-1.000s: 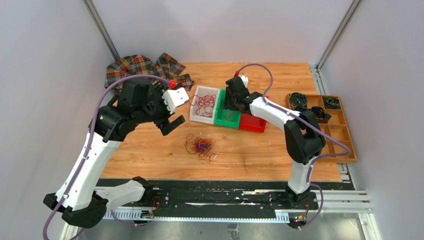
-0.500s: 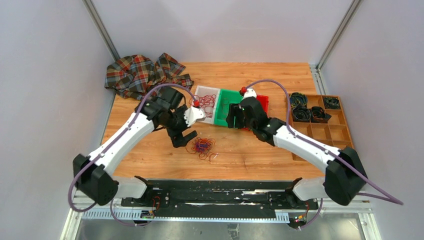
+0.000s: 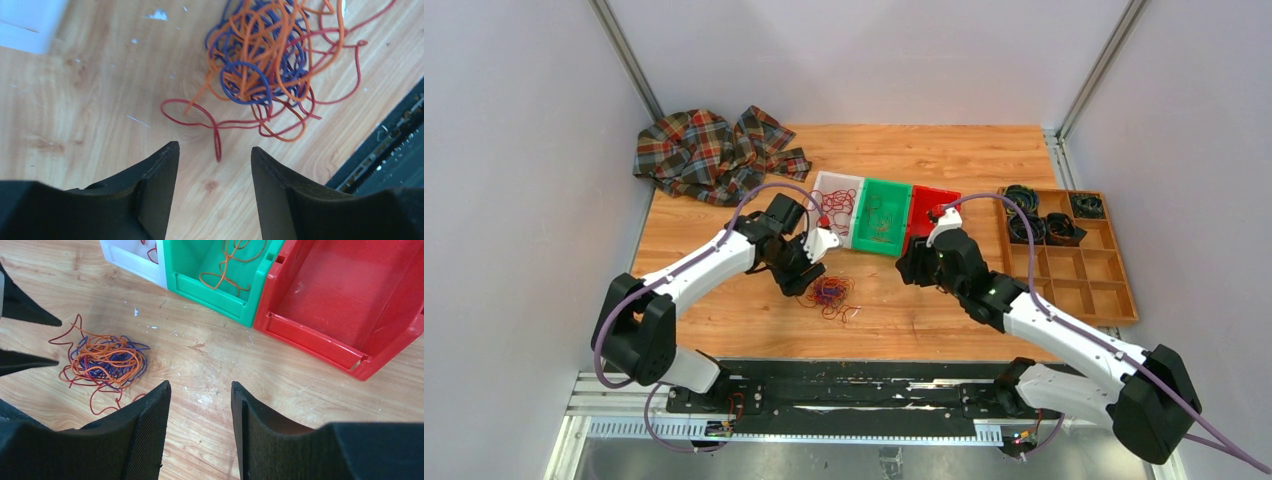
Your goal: Untangle the cables
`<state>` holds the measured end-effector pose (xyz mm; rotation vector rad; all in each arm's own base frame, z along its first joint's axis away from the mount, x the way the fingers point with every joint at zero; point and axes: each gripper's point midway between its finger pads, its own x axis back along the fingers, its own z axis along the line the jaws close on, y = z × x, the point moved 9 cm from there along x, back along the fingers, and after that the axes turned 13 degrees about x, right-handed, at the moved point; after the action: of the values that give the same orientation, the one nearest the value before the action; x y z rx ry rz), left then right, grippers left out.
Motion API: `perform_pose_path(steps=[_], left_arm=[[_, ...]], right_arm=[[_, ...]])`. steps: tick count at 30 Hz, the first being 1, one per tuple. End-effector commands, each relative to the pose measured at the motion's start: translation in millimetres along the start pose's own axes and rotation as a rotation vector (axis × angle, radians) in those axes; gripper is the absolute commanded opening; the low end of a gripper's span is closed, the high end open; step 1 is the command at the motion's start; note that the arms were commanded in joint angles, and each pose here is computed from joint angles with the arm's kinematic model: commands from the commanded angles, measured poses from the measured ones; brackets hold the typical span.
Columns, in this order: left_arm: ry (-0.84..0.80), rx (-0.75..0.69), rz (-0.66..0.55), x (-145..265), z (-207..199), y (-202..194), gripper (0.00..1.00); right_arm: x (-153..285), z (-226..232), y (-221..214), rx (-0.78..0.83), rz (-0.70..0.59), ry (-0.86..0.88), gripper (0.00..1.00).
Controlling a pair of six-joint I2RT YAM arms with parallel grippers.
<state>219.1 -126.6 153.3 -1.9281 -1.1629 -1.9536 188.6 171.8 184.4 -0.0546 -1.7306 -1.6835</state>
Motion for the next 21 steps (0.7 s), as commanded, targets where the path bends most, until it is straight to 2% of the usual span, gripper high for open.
perform_pose_path(steps=[1, 8, 11, 13, 17, 21], left_arm=[[0.056, -0.023, -0.102, -5, 7, 19, 0.55], [0.015, -0.025, -0.076, -5, 5, 21, 0.32], [0.015, -0.037, -0.050, -3, 5, 19, 0.17], [0.022, -0.046, -0.035, 4, 5, 20, 0.02], [0.018, -0.068, -0.031, 34, 0, 30, 0.01], [-0.025, -0.092, -0.083, 71, -13, 37, 0.01]], right_arm=[[3, 6, 0, -0.015, -0.030, 0.049, 0.47], [3, 11, -1, -0.008, -0.028, 0.076, 0.42], [3, 12, 2, -0.005, -0.034, 0.082, 0.39], [4, 13, 4, 0.001, -0.042, 0.092, 0.39], [6, 22, 18, 0.026, -0.091, 0.140, 0.43], [5, 44, 37, 0.088, -0.162, 0.216, 0.56]])
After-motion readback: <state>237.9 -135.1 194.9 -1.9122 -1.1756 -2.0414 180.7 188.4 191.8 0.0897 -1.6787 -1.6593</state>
